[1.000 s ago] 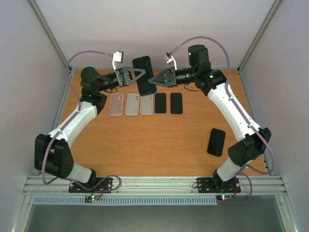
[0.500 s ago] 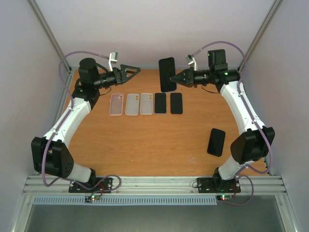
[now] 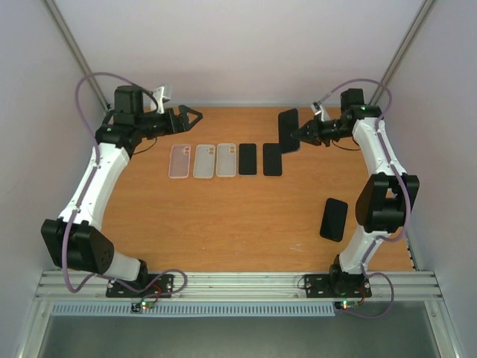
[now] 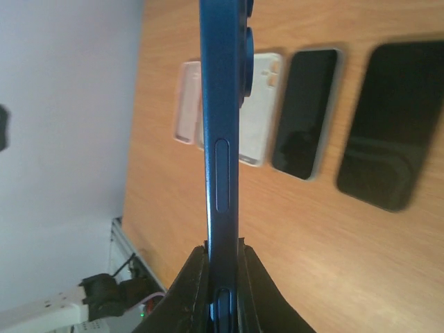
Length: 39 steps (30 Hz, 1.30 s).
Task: Take the phone out of the phone case
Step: Place the phone at the center of the board.
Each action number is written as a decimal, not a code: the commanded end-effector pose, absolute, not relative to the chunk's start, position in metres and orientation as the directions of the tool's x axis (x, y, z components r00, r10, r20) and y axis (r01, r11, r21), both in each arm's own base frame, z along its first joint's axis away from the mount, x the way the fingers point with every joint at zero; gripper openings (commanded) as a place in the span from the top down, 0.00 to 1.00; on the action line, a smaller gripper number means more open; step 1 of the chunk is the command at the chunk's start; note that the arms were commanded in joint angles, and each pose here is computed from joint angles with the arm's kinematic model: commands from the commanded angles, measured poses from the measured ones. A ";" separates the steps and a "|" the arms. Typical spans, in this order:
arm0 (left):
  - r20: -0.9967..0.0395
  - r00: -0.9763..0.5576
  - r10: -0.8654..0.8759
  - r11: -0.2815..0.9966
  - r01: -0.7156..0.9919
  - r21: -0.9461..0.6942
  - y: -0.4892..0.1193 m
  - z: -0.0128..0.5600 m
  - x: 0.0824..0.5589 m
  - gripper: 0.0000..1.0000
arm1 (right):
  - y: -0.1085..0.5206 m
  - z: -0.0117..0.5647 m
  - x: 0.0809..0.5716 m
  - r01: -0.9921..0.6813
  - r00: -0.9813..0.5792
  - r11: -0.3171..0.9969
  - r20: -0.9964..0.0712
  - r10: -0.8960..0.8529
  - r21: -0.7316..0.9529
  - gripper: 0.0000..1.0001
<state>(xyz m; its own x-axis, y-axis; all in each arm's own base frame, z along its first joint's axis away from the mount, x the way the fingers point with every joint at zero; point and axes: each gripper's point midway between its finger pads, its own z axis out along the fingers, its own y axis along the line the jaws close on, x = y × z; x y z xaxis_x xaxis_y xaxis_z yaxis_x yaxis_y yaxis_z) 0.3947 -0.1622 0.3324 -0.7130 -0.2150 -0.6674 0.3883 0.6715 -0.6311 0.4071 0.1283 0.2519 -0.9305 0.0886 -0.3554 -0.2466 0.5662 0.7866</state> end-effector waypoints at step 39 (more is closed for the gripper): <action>-0.704 -0.697 -0.137 0.774 0.368 -0.515 -0.132 0.317 0.395 0.01 | 0.065 0.068 0.472 -0.043 -0.990 0.632 -0.119 0.079 0.774 0.97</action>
